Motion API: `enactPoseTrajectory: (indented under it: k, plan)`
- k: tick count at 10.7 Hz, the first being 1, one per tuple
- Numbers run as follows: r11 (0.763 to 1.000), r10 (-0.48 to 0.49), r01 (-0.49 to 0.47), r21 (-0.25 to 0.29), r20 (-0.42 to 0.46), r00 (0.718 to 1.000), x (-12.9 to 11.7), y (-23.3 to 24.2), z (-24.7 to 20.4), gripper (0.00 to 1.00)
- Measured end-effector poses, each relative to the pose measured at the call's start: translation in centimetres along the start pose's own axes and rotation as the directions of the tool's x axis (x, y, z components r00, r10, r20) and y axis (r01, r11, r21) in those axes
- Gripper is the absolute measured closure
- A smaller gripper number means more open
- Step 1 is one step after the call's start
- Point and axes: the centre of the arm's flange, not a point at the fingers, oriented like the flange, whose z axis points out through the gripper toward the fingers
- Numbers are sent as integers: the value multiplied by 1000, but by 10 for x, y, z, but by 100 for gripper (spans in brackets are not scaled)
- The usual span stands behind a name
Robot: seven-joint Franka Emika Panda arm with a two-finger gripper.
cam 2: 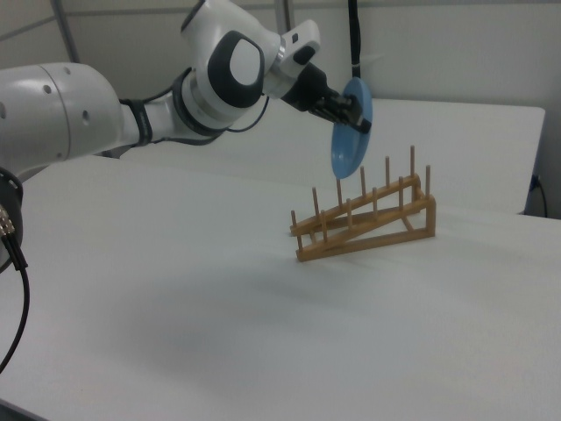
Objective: Place plate in plate rack
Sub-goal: 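Lower the upright plate between the pegs of the wooden rack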
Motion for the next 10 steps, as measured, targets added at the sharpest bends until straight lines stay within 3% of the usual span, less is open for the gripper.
enactPoseTrajectory:
  k: [6,10]
  plan:
    - [996,-63,63,-58,6,998,-19,-2,44,95]
    - [993,-101,102,-61,23,995,-32,-15,67,95]
